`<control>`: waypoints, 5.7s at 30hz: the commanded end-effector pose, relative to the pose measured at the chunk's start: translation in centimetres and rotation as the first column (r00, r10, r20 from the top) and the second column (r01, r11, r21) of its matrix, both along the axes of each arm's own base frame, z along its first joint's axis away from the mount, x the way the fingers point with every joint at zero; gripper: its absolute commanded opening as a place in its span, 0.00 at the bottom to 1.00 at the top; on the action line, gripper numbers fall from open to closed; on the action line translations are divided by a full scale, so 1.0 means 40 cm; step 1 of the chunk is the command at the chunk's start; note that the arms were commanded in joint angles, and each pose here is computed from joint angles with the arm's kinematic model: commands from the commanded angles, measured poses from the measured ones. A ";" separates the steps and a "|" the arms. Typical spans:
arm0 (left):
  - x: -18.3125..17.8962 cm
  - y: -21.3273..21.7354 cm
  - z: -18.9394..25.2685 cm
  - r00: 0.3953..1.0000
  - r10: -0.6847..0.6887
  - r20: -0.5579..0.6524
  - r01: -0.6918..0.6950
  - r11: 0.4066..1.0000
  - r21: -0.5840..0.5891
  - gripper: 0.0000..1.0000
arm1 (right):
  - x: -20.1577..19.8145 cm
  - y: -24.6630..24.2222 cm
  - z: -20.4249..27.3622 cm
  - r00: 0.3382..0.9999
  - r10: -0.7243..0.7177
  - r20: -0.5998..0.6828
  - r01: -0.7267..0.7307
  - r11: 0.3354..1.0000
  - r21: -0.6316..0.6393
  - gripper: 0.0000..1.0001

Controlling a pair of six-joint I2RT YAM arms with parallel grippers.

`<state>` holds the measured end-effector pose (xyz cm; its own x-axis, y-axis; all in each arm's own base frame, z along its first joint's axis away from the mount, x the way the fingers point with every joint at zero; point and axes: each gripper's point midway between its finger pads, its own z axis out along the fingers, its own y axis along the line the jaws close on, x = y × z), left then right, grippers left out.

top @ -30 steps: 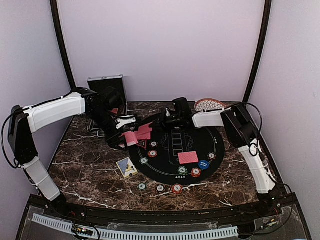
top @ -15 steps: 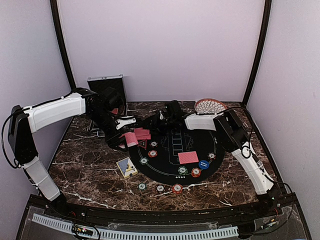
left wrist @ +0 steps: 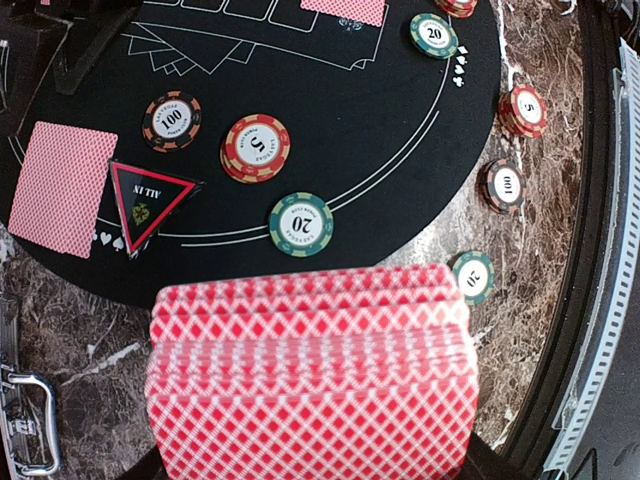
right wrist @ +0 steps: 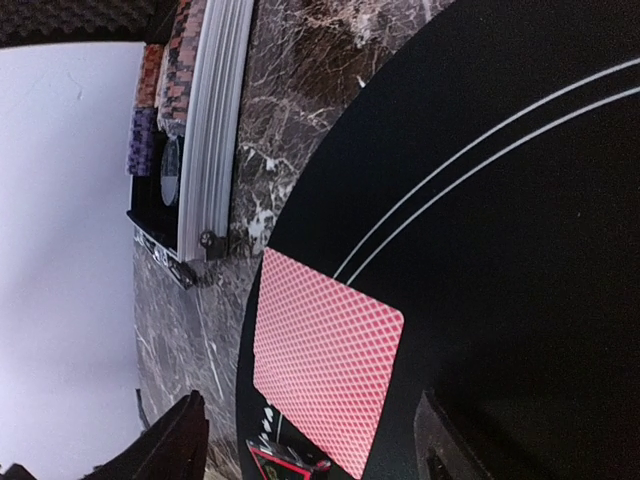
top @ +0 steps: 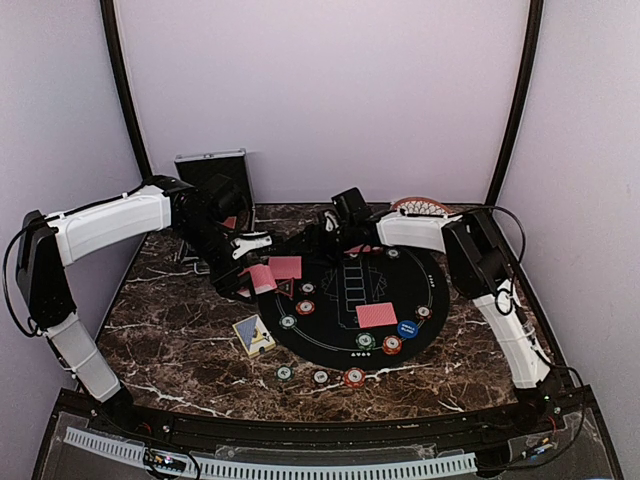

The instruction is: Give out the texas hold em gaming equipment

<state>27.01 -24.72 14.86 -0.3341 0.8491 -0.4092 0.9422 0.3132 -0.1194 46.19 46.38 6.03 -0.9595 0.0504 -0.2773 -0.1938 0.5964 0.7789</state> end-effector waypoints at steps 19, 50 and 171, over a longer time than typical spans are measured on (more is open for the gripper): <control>-0.008 0.003 0.049 0.999 -0.007 0.039 0.009 0.999 -0.041 0.00 | -0.358 0.004 0.279 0.967 0.254 0.023 -0.248 0.913 0.325 0.91; -0.001 0.003 0.060 0.998 -0.008 0.060 0.011 0.999 -0.043 0.00 | -0.467 0.164 0.275 0.916 0.399 -0.034 -0.347 0.834 0.429 0.86; -0.007 0.009 0.058 0.999 0.004 0.048 -0.002 0.999 -0.034 0.00 | -0.455 0.032 0.408 0.937 0.340 -0.076 -0.251 0.811 0.528 0.01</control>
<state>26.97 -24.44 15.15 -0.3331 0.8510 -0.4060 0.9421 0.3177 -0.1070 28.01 47.79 20.26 -0.9839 -0.1535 -0.0914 -0.1097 0.1158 0.9872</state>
